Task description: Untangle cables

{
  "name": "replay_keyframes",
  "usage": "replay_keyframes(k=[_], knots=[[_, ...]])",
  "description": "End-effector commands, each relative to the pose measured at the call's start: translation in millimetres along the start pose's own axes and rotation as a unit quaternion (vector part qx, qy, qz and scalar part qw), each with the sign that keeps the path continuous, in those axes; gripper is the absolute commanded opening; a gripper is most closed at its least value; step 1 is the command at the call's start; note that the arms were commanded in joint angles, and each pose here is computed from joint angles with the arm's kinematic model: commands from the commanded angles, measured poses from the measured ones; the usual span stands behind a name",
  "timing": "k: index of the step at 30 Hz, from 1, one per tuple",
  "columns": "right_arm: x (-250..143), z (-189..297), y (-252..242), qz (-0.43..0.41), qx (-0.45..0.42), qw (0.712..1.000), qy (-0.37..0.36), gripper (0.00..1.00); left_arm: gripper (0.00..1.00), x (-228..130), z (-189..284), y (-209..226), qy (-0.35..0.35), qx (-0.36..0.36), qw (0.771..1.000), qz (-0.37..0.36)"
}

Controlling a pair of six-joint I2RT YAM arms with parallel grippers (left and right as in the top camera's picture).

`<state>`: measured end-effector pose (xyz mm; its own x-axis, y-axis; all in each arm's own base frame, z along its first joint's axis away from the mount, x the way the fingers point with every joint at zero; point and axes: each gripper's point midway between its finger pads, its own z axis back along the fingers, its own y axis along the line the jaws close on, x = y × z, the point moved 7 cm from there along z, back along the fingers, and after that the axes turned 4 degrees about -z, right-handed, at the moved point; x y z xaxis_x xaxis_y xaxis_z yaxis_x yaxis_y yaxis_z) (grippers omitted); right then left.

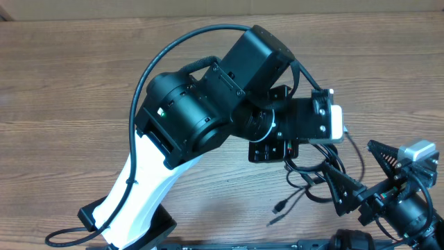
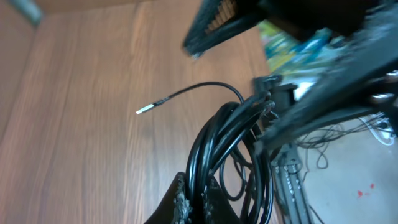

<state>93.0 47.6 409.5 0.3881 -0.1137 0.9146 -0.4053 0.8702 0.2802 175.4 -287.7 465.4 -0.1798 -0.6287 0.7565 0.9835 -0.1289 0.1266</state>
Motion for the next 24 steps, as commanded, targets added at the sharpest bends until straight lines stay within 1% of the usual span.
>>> replay_keyframes(k=[1, 7, 8, 9, 10, 11, 12, 16, 20, 21, 22, 23, 24], knots=[[4.6, 4.0, 3.9, 0.015, 0.004, 1.0, -0.011, 1.0, 0.04, 10.7, 2.0, -13.4, -0.042, -0.044, 0.997, -0.044], [5.7, 4.1, 7.9, 0.018, 0.023, 0.999, -0.013, 1.0, 0.04, 17.7, -3.5, -25.2, -0.046, -0.061, 0.995, -0.059], [5.6, 4.2, 9.4, 0.019, 0.031, 0.999, -0.013, 0.89, 0.04, 18.6, -4.3, -26.8, -0.047, -0.063, 0.995, -0.068], [5.3, 4.3, 10.6, 0.018, 0.036, 0.999, -0.012, 0.61, 0.04, 18.9, -4.3, -26.6, -0.048, -0.062, 0.994, -0.07], [5.0, 4.3, 10.9, 0.018, 0.038, 0.999, -0.011, 0.37, 0.04, 19.1, -4.3, -26.1, -0.048, -0.061, 0.995, -0.07], [3.7, 4.3, 11.8, 0.015, 0.043, 0.999, -0.007, 0.09, 0.04, 18.3, -3.8, -23.6, -0.046, -0.054, 0.995, -0.07], [2.6, 4.5, 13.8, 0.013, 0.053, 0.999, -0.004, 0.04, 0.04, 17.4, -3.5, -21.8, -0.043, -0.049, 0.996, -0.068], [1.4, 5.4, 20.4, 0.023, 0.086, 0.996, -0.001, 0.04, 0.04, 16.6, -3.7, -20.2, -0.038, -0.042, 0.997, -0.059], [0.0, 5.4, 20.2, 0.02, 0.085, 0.996, 0.002, 0.04, 0.04, 15.5, -3.8, -18.3, -0.032, -0.035, 0.998, -0.041], [0.1, 5.4, 20.2, 0.02, 0.085, 0.996, 0.002, 0.04, 0.2, 15.4, -3.8, -17.8, -0.03, -0.033, 0.998, -0.033], [0.1, 5.4, 20.1, 0.02, 0.085, 0.996, 0.002, 0.04, 0.76, 14.9, -4.0, -15.6, -0.025, -0.024, 0.999, -0.016], [0.2, 5.3, 19.8, 0.018, 0.083, 0.996, 0.002, 0.04, 1.0, 13.3, -4.2, -10.9, -0.015, -0.003, 1.0, 0.02], [1.7, 4.6, 14.9, -0.006, 0.058, 0.998, -0.001, 0.04, 1.0, 8.2, -3.1, 0.9, 0.006, 0.048, 0.993, 0.107]])
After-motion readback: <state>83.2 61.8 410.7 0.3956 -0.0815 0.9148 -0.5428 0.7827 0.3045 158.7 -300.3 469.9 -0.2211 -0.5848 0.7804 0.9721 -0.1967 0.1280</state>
